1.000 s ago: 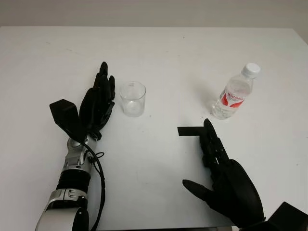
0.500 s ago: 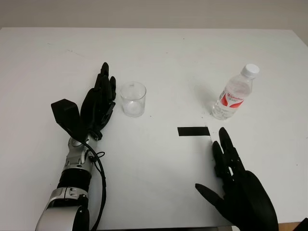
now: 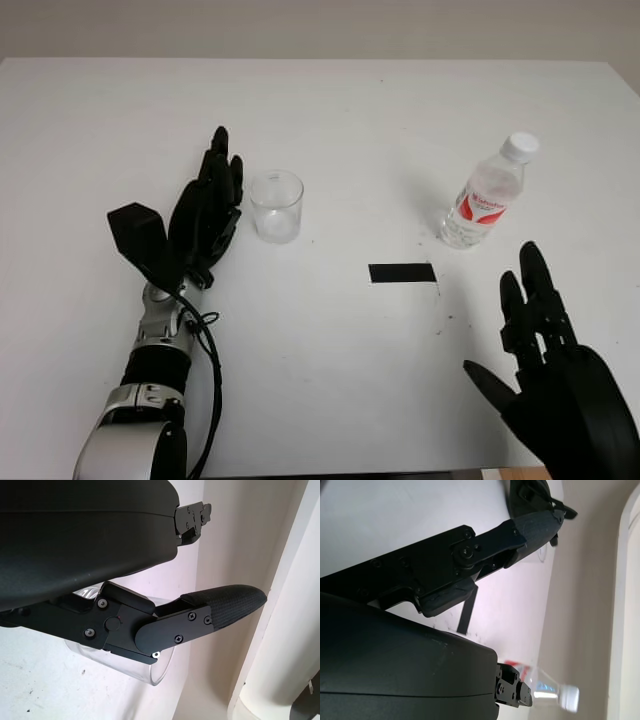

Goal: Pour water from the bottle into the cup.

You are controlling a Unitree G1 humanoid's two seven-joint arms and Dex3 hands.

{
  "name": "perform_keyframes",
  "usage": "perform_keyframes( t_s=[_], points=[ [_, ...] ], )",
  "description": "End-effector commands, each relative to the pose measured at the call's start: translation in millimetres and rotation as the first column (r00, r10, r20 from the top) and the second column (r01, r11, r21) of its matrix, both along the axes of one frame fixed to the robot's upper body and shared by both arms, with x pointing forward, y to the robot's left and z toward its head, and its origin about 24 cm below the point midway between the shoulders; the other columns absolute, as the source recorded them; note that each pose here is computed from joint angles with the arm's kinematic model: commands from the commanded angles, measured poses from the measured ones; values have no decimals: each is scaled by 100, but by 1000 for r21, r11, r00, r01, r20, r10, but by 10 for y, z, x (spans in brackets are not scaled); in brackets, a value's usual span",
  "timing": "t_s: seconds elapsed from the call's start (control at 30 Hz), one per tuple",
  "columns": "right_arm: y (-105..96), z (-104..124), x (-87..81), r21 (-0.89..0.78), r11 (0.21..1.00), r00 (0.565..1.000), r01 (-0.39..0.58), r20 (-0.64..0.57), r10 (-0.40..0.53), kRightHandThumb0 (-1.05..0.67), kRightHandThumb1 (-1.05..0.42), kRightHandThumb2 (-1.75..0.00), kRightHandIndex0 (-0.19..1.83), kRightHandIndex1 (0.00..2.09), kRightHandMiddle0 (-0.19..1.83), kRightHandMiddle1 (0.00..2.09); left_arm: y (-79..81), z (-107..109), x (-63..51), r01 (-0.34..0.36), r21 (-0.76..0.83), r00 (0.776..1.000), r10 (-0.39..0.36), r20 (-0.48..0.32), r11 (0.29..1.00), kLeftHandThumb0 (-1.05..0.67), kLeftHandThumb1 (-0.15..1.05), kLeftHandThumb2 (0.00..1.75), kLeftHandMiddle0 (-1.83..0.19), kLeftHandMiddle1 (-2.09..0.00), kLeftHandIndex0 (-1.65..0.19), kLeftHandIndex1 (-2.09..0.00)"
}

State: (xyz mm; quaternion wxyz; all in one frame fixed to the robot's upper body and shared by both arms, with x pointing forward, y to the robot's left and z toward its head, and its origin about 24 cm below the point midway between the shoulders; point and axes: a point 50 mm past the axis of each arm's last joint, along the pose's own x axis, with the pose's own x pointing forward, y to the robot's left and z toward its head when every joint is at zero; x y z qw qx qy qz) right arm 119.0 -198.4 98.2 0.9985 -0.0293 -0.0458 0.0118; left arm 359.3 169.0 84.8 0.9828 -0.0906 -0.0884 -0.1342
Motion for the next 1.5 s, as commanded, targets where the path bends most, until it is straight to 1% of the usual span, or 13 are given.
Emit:
perform_keyframes(
  t_s=[0.0,0.13,0.3,0.5,0.67,0.8,0.9,1.13,1.47],
  points=[
    [-26,60,4,-16,1000,1000,-6,10,6,-95,-96,-5,-19,0,-19,0,2,73,31,6,4,1000,-6,29,1000,-86,105,72,19,0,19,0],
    [-75,90,52,-51,999,1000,-18,5,18,-95,-95,-5,-19,0,-19,0,5,79,38,12,7,999,-12,34,1000,-86,105,72,19,0,19,0],
    [-132,103,163,-105,994,999,-42,-9,41,-97,-97,-6,-19,0,-19,0,8,79,45,9,6,999,-9,32,1000,-87,105,72,19,0,19,0],
    [-186,218,405,-137,990,999,-39,27,43,-98,-97,-6,-19,0,-19,0,9,91,46,19,6,999,-19,35,1000,-86,105,73,19,0,19,0],
    [-252,259,626,-174,981,995,-88,23,93,-95,-96,-5,-19,0,-19,0,12,89,38,13,0,999,-13,39,1000,-86,105,73,19,0,19,0],
    [-236,258,781,-150,982,993,-113,21,118,-97,-94,-4,-19,0,-19,0,32,80,29,13,1,999,-13,38,1000,-85,105,74,19,0,19,0],
    [-211,251,879,-118,985,991,-130,28,134,-95,-93,-5,-19,0,-19,0,48,75,28,11,-7,999,-11,33,1000,-85,105,73,19,0,19,0],
    [-189,222,992,-105,986,990,-129,34,134,-97,-94,-5,-19,0,-19,0,69,76,32,7,-1,999,-7,31,1000,-84,105,74,19,0,19,0],
    [-168,169,1005,-69,991,992,-114,42,117,-95,-94,-6,-19,0,-19,0,74,84,37,7,5,999,-7,37,1000,-83,105,74,19,0,19,0]
  ],
)
